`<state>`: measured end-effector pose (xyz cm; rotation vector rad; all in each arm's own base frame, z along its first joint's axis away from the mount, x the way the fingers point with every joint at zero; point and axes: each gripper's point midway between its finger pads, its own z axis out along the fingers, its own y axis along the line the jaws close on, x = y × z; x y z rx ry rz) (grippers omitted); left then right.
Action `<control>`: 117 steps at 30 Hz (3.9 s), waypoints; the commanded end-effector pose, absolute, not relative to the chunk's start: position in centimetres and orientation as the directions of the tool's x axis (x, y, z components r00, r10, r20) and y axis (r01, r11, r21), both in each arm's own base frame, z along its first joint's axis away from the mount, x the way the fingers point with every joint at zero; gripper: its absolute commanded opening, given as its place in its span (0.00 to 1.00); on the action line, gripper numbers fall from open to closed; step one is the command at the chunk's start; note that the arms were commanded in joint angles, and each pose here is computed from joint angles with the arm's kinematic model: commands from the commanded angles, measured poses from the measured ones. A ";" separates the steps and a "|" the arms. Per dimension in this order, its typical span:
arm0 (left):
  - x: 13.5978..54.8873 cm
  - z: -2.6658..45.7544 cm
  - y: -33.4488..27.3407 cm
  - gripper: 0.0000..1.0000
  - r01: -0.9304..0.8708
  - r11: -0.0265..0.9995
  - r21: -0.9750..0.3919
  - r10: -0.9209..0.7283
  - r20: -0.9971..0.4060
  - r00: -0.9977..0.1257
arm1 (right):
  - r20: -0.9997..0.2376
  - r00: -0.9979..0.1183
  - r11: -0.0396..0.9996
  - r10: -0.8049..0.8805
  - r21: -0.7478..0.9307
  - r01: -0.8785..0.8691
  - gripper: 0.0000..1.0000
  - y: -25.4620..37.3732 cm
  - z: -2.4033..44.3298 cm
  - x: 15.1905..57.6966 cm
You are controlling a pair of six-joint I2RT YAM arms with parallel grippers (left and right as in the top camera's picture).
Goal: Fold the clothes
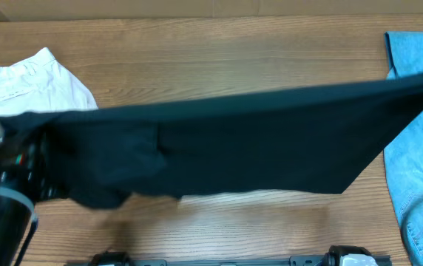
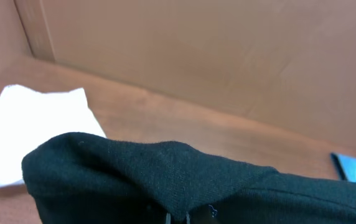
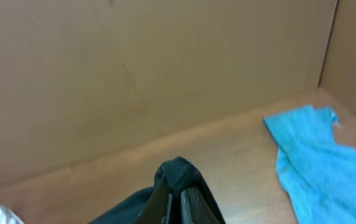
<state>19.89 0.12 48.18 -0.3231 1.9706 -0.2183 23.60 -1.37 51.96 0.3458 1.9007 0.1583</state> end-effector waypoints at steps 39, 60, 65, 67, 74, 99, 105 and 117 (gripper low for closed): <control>43.1 30.4 -0.6 0.04 -0.081 0.971 -0.223 -0.178 -0.455 -0.873 | -0.601 -0.725 0.928 0.337 0.082 0.364 0.04 -6.0 32.7 44.0; 30.0 9.5 -3.3 0.04 -0.130 0.978 -0.163 -0.046 0.437 -0.898 | 0.030 -0.932 0.928 0.360 -0.114 0.355 0.04 -5.1 12.9 33.4; 26.9 6.7 -3.7 0.04 -0.134 0.980 -0.148 -0.036 0.527 -0.849 | 0.104 -0.923 0.923 0.371 -0.152 0.354 0.04 -5.3 12.6 31.3; 25.6 5.7 -3.7 0.04 -0.141 0.980 -0.143 -0.040 0.549 -0.835 | 0.132 -0.915 0.919 0.382 -0.160 0.361 0.04 -5.4 12.4 30.6; 21.9 4.2 -3.7 0.04 -0.173 0.977 -0.125 -0.084 0.518 -0.851 | 0.204 -0.888 0.906 0.413 -0.188 0.378 0.04 -5.1 9.8 28.3; 20.2 10.1 -2.0 0.04 -0.278 0.959 -0.061 -0.262 0.192 -0.946 | 0.015 -0.879 0.873 0.476 -0.128 0.471 0.04 -4.6 11.9 24.2; 25.0 9.7 -2.0 0.04 -0.289 0.950 -0.118 -0.289 0.010 -0.957 | -0.134 -0.888 0.893 0.440 -0.033 0.448 0.04 -4.4 12.0 28.5; 30.9 10.0 -2.3 0.04 -0.276 0.941 -0.198 -0.313 -0.194 -0.930 | -0.253 -0.873 0.907 0.417 0.063 0.416 0.04 -4.0 11.5 33.4</control>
